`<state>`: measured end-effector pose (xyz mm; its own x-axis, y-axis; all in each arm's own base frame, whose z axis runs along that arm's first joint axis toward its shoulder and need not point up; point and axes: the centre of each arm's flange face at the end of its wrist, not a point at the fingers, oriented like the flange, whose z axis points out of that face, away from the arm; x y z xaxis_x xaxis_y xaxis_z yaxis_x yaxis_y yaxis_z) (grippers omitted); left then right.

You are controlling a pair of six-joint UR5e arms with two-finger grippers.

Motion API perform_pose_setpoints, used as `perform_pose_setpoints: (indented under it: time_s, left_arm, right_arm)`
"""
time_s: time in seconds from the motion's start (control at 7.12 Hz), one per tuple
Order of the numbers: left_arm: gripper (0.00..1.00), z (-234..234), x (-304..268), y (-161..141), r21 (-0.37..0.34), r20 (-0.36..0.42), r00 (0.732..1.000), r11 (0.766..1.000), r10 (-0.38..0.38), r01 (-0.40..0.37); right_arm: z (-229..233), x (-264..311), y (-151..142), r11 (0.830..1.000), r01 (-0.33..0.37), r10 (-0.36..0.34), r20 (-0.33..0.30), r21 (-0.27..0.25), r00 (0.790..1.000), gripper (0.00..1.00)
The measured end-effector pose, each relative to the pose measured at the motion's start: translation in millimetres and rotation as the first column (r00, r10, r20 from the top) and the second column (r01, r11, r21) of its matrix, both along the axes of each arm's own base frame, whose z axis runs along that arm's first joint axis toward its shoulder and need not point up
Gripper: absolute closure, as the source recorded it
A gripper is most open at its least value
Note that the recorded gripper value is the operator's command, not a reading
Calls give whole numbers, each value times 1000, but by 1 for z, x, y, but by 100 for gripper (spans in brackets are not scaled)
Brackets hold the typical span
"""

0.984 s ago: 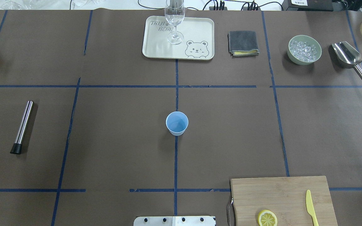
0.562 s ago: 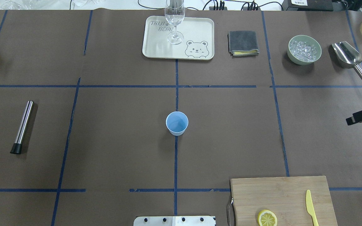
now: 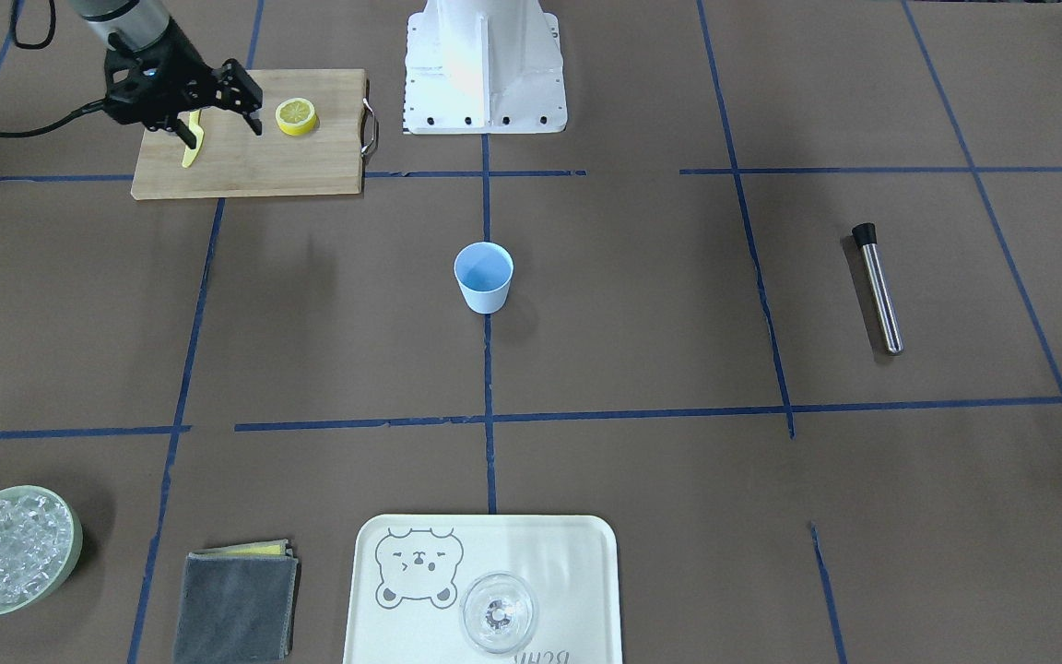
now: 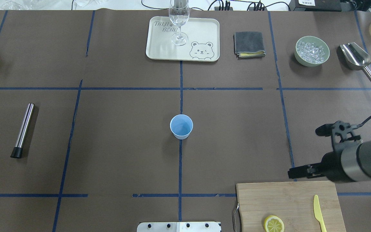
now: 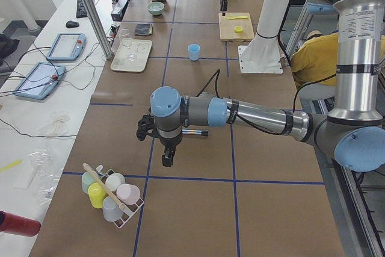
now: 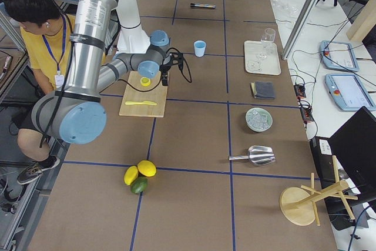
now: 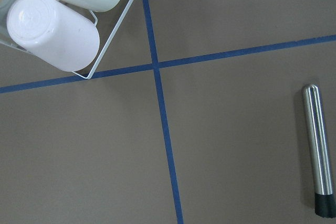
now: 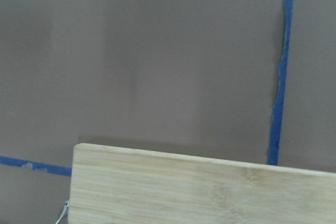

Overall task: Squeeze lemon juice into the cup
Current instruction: 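Move the right gripper down to the lemon slice on the cutting board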

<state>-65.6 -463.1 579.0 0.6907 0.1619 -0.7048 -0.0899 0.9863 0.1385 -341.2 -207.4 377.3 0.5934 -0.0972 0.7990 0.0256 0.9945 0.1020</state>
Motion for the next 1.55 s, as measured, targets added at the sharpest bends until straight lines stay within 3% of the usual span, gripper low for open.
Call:
perform_pose_setpoints:
  time_s: [0.28,0.56,1.55]
  left_arm:
    - [0,-1,0,0,3,-1,1000,1000,0,0]
    - [0,-1,0,0,6,-1,1000,1000,0,0]
    - [0,-2,0,-1,28,-1,1000,1000,0,0]
  right_arm:
    - [-8,-30,50,999,-6,6,-27,33,1000,0]
    - [-5,-56,73,999,3,1,-78,51,997,2]
    - [14,-93,89,998,50,-44,-147,36,988,7]
